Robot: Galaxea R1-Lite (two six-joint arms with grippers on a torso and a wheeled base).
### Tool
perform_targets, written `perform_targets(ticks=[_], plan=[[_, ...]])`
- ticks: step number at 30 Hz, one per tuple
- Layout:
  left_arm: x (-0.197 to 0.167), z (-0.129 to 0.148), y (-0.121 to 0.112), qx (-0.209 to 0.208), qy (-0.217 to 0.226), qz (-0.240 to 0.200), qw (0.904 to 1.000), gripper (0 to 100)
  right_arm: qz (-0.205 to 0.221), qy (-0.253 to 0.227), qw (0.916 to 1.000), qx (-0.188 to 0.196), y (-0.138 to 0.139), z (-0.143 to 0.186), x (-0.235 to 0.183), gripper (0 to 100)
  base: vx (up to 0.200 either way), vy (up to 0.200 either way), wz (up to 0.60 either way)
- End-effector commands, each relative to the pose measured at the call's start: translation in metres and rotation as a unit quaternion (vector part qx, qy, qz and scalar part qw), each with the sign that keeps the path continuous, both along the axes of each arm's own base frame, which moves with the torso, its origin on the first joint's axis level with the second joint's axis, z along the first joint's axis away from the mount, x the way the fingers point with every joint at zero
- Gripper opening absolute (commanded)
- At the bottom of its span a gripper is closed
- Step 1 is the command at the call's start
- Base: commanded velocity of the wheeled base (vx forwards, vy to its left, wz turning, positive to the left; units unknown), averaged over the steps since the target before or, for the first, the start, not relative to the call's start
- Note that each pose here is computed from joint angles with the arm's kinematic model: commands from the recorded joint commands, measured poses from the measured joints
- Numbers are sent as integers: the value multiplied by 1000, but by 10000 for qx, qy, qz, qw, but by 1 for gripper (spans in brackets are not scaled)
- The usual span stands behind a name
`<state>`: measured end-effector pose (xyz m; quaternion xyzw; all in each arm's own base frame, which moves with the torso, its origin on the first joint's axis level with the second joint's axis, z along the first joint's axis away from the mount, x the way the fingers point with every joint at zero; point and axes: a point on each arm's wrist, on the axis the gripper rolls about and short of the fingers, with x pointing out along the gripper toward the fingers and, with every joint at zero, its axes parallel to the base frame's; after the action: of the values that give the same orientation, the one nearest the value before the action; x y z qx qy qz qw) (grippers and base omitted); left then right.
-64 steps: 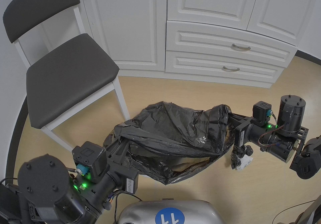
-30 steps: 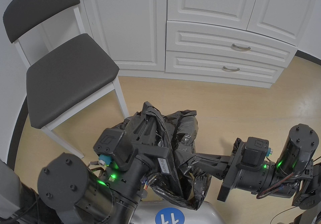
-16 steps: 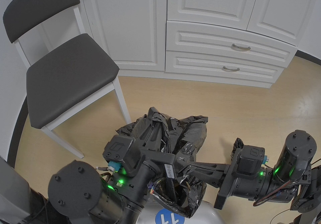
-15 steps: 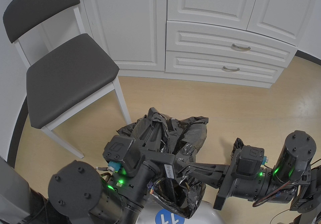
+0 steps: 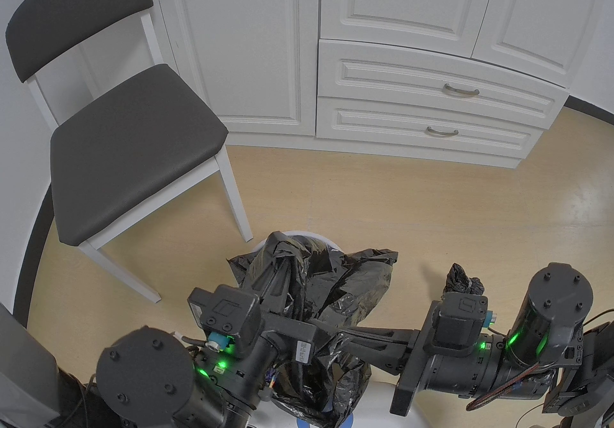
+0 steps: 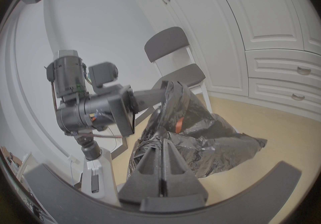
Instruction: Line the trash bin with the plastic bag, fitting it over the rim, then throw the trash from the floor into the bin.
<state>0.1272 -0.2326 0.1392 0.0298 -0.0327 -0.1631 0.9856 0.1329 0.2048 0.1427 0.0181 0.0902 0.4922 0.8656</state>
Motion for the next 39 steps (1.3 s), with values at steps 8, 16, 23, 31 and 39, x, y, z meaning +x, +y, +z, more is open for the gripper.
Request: perform_targets(ticks=[8, 16, 23, 31, 39], plan=[[14, 3, 8, 880, -303, 642, 9936, 0, 254, 176, 9982, 519, 27, -21, -2, 0, 0, 0, 0], [31, 29, -13, 1617, -591, 799, 9818, 0, 446, 160, 9967, 666, 28, -24, -13, 0, 0, 0, 0], [28, 33, -5, 2080, -348, 755, 9746, 0, 535, 204, 9966, 598, 29, -27, -18, 0, 0, 0, 0], [19, 49, 11, 1897, -436, 775, 9778, 0, 686, 300, 9954, 594, 36, -31, -24, 0, 0, 0, 0], [6, 49, 45, 1915, -413, 863, 9768, 0, 502, 567, 9941, 780, 66, -52, -24, 0, 0, 0, 0]])
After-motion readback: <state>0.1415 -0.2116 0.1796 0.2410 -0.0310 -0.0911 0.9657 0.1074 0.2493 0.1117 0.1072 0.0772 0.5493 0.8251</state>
